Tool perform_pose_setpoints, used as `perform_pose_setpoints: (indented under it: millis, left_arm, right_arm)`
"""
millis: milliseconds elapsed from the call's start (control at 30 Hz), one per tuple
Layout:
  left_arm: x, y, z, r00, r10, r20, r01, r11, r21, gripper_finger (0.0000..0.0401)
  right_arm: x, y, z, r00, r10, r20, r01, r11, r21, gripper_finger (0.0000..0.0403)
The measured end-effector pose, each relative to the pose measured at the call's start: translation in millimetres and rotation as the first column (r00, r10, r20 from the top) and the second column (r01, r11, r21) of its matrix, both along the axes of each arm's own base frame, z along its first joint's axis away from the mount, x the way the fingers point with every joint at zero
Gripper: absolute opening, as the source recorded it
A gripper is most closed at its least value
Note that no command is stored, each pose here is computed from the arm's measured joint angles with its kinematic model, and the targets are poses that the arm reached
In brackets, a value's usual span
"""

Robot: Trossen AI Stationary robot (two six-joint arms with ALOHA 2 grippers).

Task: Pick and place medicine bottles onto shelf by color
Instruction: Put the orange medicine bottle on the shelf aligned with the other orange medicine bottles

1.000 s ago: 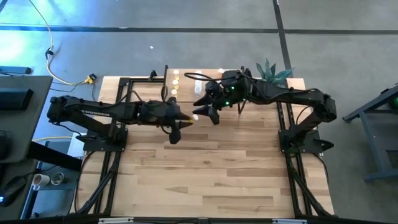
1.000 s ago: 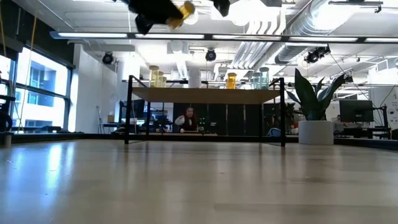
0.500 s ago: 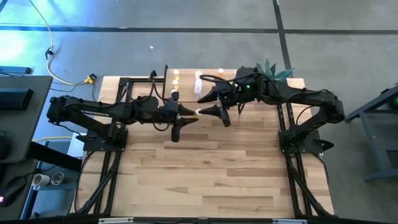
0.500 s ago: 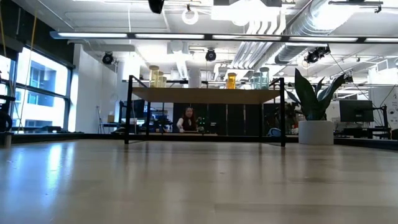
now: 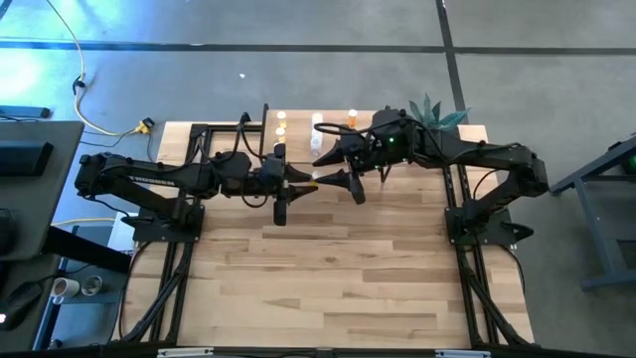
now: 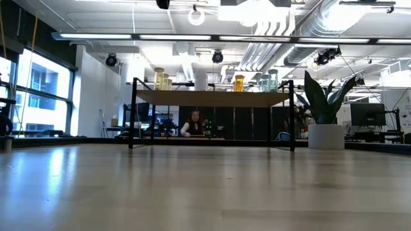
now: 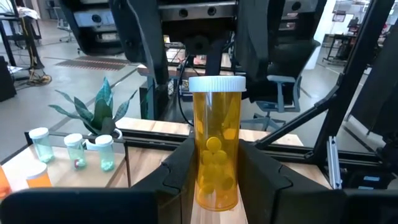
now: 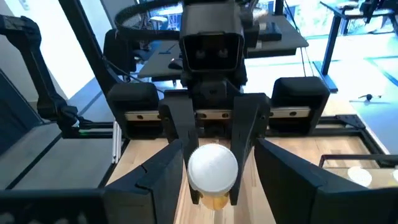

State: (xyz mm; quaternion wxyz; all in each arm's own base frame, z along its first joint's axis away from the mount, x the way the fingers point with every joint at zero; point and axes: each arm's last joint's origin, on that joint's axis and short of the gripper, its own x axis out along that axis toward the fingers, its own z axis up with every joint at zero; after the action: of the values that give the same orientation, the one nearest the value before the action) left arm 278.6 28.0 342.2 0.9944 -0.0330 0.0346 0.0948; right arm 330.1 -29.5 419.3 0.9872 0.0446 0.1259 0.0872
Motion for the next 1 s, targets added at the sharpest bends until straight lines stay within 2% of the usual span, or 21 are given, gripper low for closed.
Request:
perform_pose_setpoints:
  millis: [467, 800, 1000]
  left_arm:
    - [0.1, 0.1, -0.3, 1.000, 0.002, -0.003, -0.002, 1.000, 0.000, 0.0087]
    - [0.1, 0.4, -0.5, 1.000, 0.005, -0.004, -0.005, 1.000, 0.000, 0.0088]
    - [0.1, 0.5, -0.5, 1.000, 0.006, -0.004, -0.006, 1.000, 0.000, 0.0088]
  right_arm:
    - [0.6, -0.1, -5.5, 0.998, -0.012, -0.056, 0.014, 0.999, 0.052, 0.0188]
    - [0.6, 0.0, -5.5, 0.998, -0.011, -0.057, 0.014, 0.998, 0.054, 0.0124]
    - [0.6, -0.1, -5.5, 0.998, -0.012, -0.057, 0.015, 0.998, 0.054, 0.0108]
